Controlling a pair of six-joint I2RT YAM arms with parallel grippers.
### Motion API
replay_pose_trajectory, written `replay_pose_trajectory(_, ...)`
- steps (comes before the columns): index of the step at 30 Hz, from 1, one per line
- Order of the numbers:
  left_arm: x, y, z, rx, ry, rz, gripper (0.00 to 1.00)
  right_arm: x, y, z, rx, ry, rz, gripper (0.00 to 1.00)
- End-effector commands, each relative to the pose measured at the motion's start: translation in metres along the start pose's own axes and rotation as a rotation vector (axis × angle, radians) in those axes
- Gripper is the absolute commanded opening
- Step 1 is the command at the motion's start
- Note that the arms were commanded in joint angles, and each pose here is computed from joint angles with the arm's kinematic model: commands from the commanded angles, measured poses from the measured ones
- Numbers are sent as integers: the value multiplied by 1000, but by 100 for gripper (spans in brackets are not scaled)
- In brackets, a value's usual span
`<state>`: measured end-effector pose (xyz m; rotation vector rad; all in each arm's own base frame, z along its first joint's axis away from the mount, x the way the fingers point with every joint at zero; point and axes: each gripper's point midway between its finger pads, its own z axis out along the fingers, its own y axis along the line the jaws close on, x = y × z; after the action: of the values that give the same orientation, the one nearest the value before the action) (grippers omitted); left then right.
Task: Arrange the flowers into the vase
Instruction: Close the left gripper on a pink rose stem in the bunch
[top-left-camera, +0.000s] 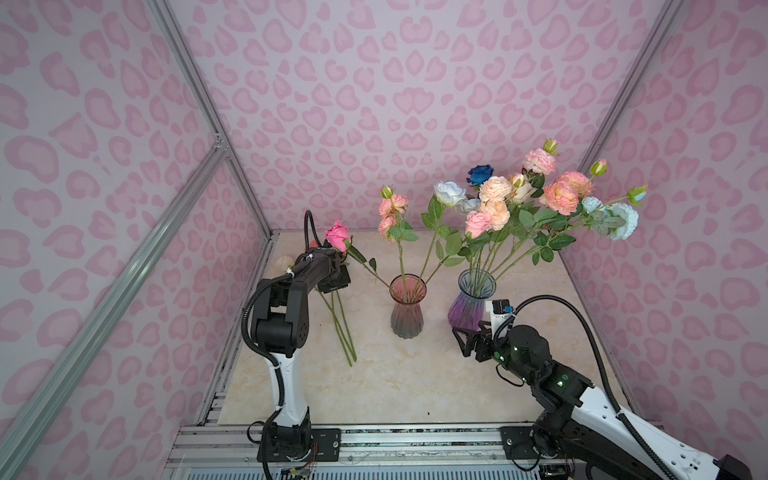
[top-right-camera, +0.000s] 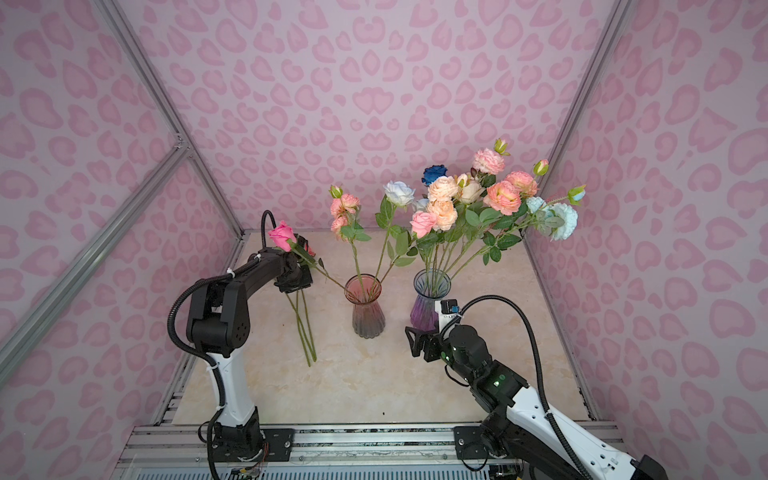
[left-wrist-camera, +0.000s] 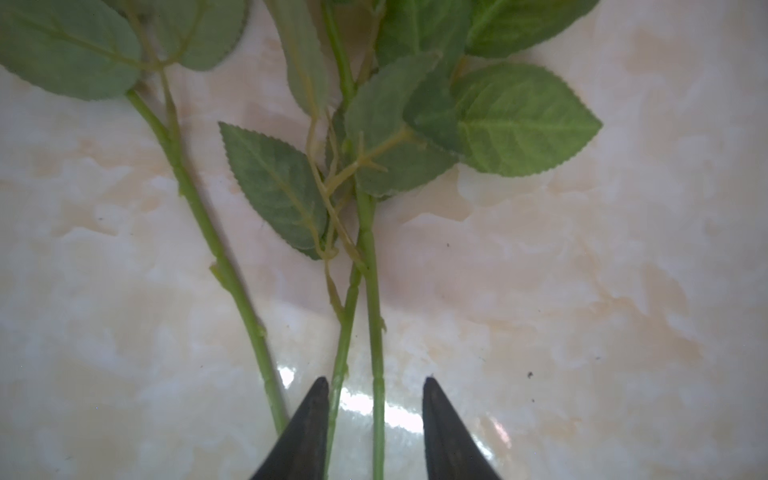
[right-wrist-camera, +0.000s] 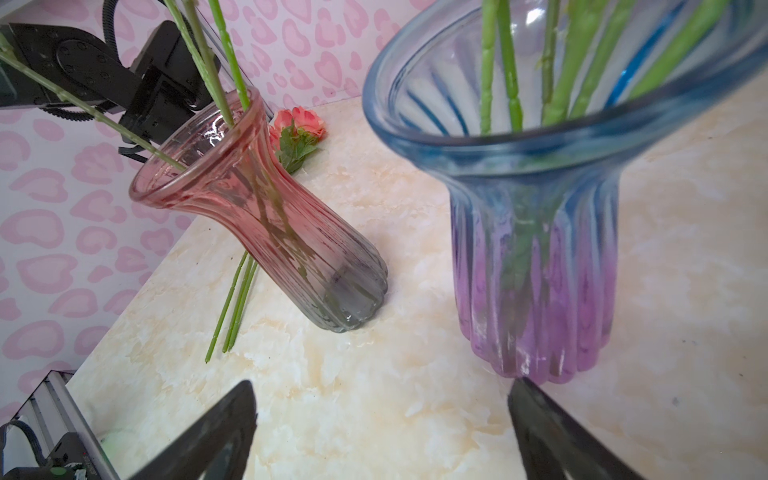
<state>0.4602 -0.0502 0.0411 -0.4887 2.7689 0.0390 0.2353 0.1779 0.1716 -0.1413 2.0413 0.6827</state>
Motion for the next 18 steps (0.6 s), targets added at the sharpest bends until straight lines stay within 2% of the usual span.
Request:
replay_pose_trajectory(1,1,-8,1,23,5,13,37,-5,3,1,-16,-20,-1,95)
replay_pose_trajectory(6,2,-4,4,-7,-5,27,23,-5,3,3,-15,-16,-2,95)
replay_pose_trajectory(18,11,1,10,-36,12,66,15,-8,1,-2,-12,-30,1,95)
